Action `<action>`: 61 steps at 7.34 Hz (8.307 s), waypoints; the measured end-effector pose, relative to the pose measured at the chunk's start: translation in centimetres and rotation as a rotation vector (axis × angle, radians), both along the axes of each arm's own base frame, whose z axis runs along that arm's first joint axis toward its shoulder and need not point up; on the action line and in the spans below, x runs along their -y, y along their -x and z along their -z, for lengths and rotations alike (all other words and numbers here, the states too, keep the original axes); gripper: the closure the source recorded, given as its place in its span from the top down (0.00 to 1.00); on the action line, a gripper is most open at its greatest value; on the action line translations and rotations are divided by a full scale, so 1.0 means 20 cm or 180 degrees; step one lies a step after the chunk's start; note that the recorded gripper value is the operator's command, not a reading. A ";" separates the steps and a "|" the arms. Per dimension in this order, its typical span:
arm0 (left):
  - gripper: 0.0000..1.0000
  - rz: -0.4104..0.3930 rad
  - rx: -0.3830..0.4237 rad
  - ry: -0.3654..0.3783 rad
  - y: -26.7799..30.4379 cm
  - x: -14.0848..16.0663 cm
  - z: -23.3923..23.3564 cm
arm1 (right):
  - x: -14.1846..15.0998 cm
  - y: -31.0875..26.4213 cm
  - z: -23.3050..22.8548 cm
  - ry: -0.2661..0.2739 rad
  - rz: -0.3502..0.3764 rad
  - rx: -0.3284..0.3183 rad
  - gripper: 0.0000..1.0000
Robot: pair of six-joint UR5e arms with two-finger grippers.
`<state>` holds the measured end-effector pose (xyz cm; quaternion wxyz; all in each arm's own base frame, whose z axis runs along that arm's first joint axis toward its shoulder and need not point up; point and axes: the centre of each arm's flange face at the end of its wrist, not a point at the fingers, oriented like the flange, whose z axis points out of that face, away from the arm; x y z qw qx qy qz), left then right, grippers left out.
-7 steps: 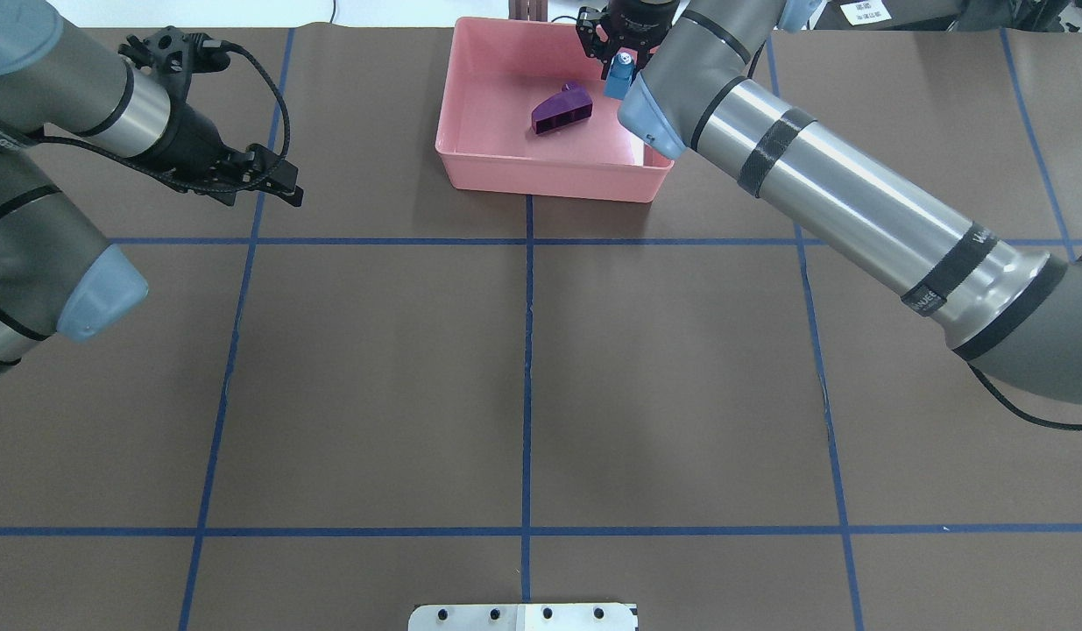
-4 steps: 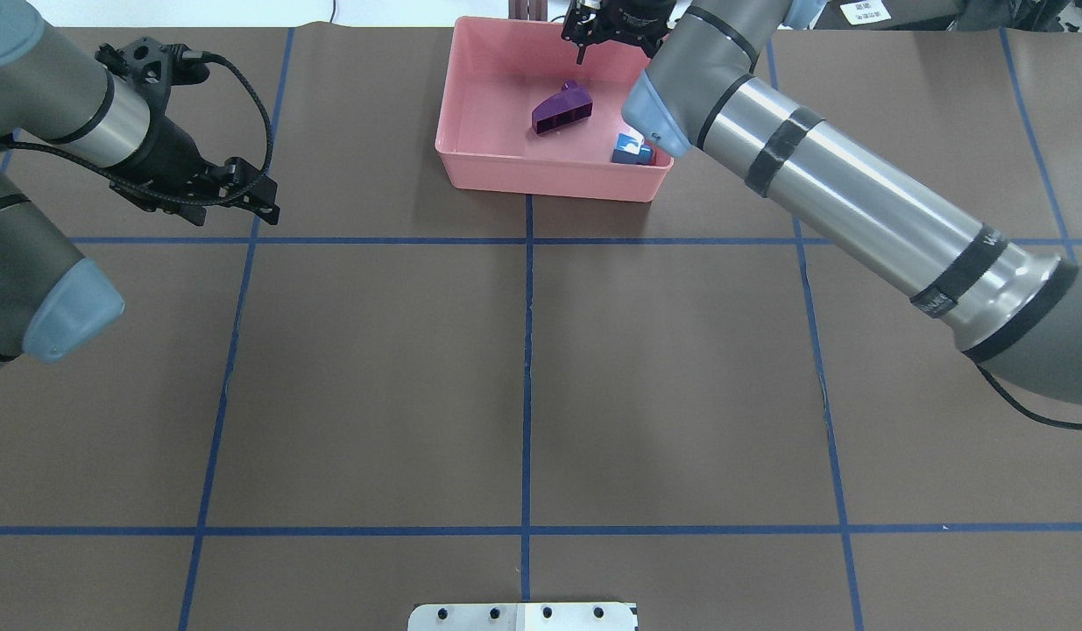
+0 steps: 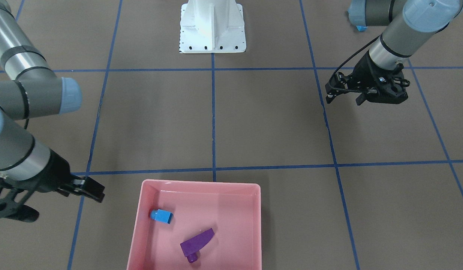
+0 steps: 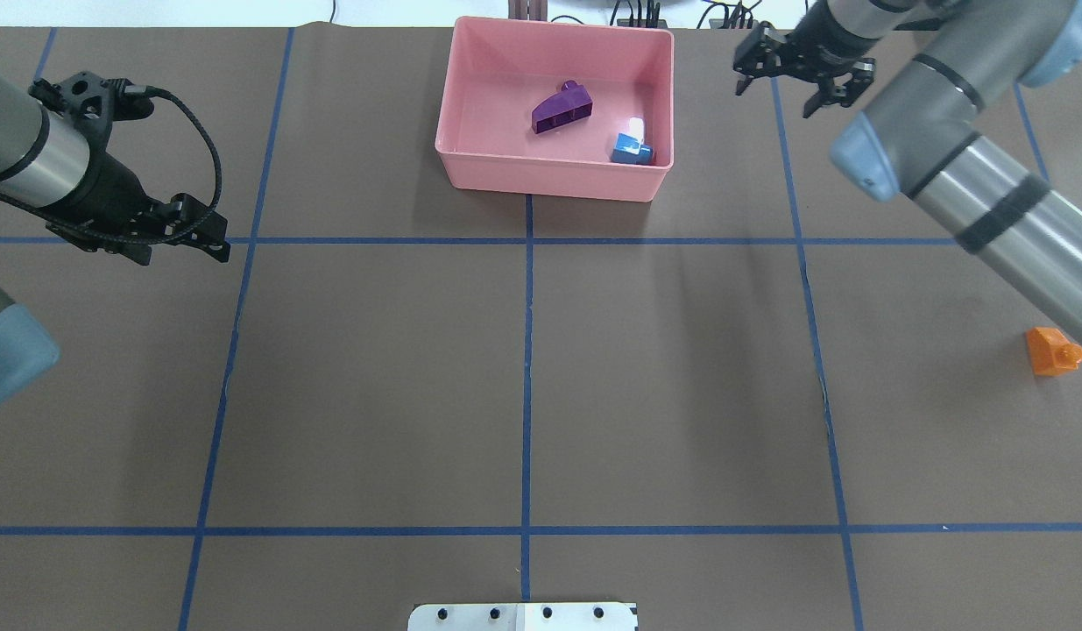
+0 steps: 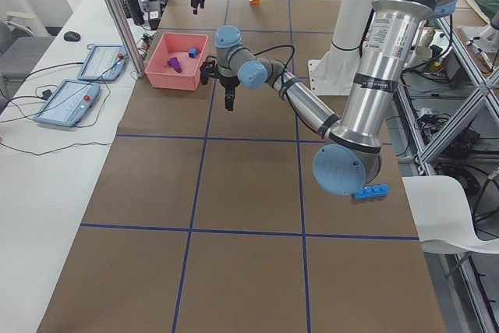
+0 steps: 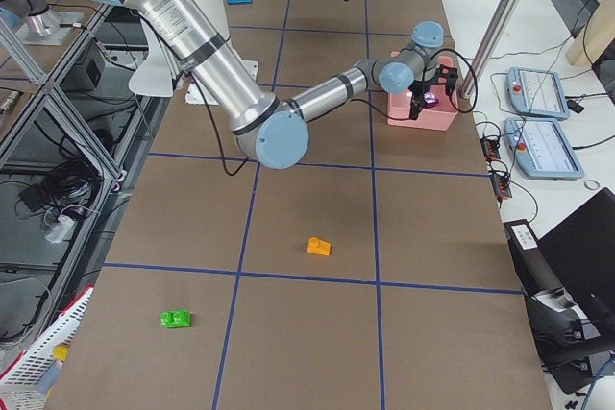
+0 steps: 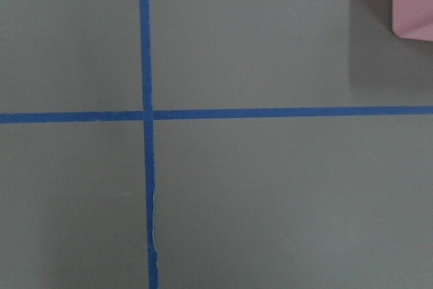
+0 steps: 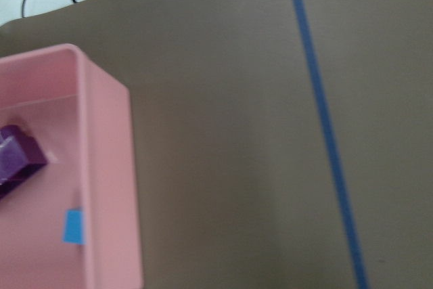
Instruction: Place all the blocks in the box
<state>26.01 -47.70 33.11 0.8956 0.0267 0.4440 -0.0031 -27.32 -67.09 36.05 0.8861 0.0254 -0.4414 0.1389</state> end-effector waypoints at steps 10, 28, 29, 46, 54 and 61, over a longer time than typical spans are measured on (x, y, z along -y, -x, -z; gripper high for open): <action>1.00 0.0069 0.0045 0.0189 0.04 -0.10 -0.08 | -1.06 -0.72 -1.49 0.0326 0.0746 -0.0670 1.00; 1.00 -0.0048 0.0427 0.0065 0.53 -1.07 -0.93 | 0.37 0.81 0.85 0.0406 0.0048 -0.0186 0.00; 1.00 -0.0057 0.0423 0.0077 0.57 -1.12 -0.96 | 0.35 0.93 0.85 0.0339 0.0016 -0.0194 0.00; 0.97 0.0206 0.0751 0.0941 0.13 -2.19 -1.33 | 0.40 0.58 0.98 0.0107 -0.0239 0.0022 1.00; 0.00 0.0227 0.0775 0.0995 0.12 -2.31 -1.41 | -0.08 -0.43 0.26 -0.0110 0.0138 -0.0585 1.00; 0.00 0.0344 0.0060 0.1284 0.11 -2.06 -0.80 | -0.73 -0.84 -0.39 -0.0082 0.0474 -0.0869 1.00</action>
